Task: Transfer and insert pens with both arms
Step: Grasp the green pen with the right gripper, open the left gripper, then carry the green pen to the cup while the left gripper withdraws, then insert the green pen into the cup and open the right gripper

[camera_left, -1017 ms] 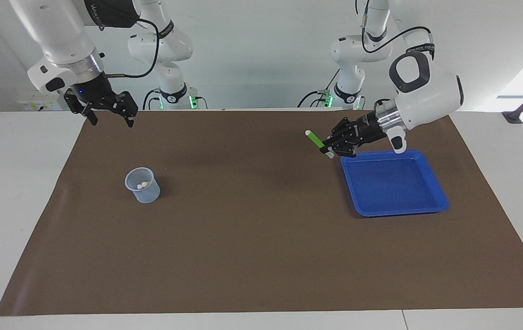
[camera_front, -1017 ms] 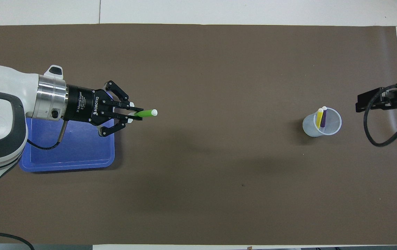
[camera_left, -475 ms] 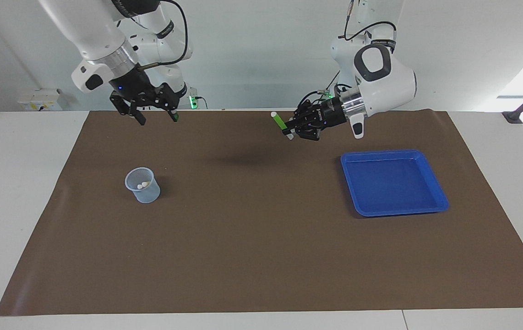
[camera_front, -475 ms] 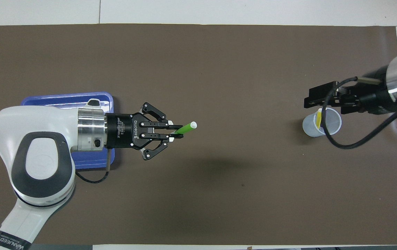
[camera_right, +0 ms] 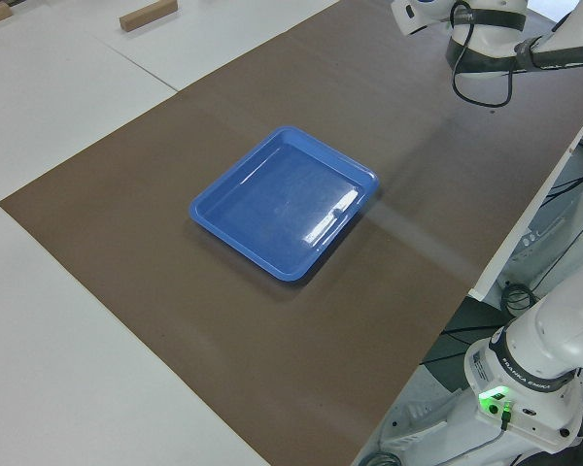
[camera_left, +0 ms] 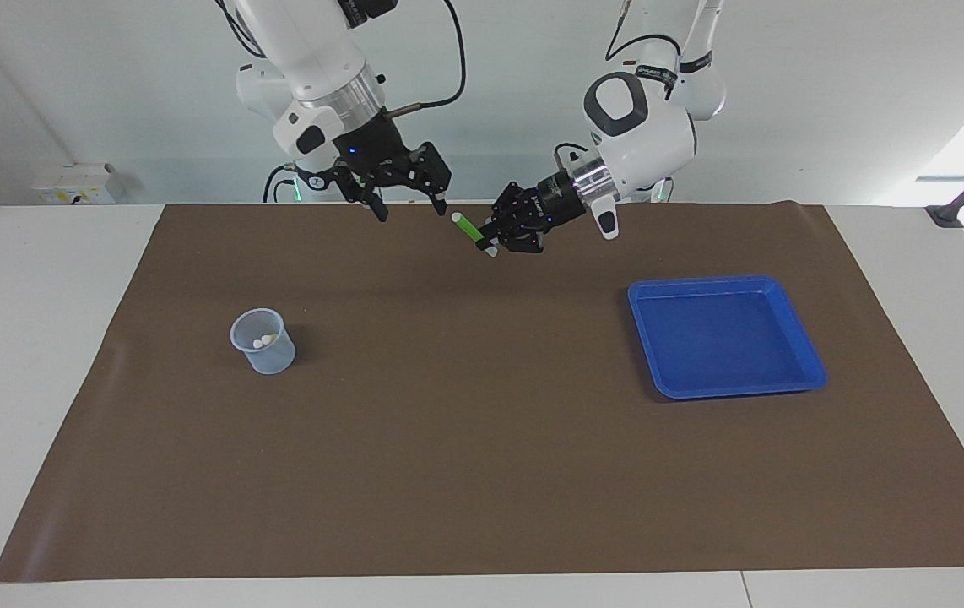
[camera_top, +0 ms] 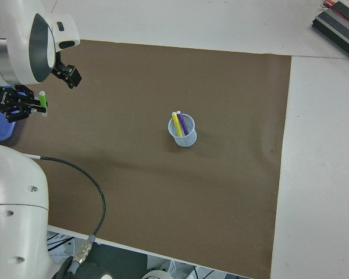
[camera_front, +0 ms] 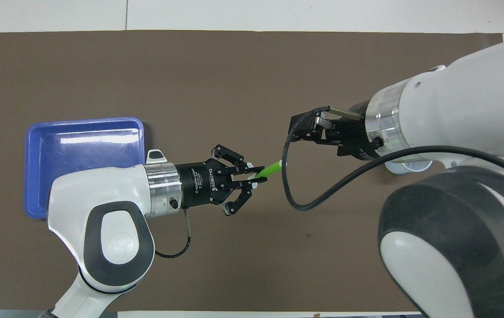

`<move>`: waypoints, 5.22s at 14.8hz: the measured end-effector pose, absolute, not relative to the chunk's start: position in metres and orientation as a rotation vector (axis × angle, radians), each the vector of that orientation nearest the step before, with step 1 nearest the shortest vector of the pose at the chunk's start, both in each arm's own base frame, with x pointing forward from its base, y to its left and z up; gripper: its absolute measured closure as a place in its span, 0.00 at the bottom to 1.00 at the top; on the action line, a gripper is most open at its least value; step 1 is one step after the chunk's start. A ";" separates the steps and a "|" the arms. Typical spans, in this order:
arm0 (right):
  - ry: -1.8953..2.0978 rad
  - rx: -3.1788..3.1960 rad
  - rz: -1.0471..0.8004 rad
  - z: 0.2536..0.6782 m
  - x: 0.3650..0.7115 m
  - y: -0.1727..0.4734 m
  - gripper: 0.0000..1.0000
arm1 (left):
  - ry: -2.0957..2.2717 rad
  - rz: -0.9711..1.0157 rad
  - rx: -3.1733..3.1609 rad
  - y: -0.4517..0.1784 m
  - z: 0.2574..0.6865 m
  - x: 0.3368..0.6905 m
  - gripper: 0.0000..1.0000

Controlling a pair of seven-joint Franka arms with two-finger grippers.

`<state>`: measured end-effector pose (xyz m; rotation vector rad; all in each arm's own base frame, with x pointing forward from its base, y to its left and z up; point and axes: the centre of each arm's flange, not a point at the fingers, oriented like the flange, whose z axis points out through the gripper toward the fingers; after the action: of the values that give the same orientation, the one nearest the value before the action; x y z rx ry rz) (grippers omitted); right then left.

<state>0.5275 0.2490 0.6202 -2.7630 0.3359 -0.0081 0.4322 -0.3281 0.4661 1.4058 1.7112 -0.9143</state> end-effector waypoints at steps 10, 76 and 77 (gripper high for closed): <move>0.278 -2.783 0.072 0.582 0.516 0.287 0.00 | 1.725 -0.887 1.370 -0.335 0.466 0.427 0.82; -0.339 -3.096 -0.354 0.435 0.538 -0.026 0.12 | 0.127 -0.234 3.165 -0.060 0.587 0.546 0.00; -0.339 -3.096 -0.372 0.440 0.540 -0.026 0.04 | 0.079 -0.227 3.167 -0.060 0.595 0.541 0.00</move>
<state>0.5397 -0.0260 0.4402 -3.0956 -0.3389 -0.3721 0.5407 -0.0600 0.5951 3.1668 0.0794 -0.2266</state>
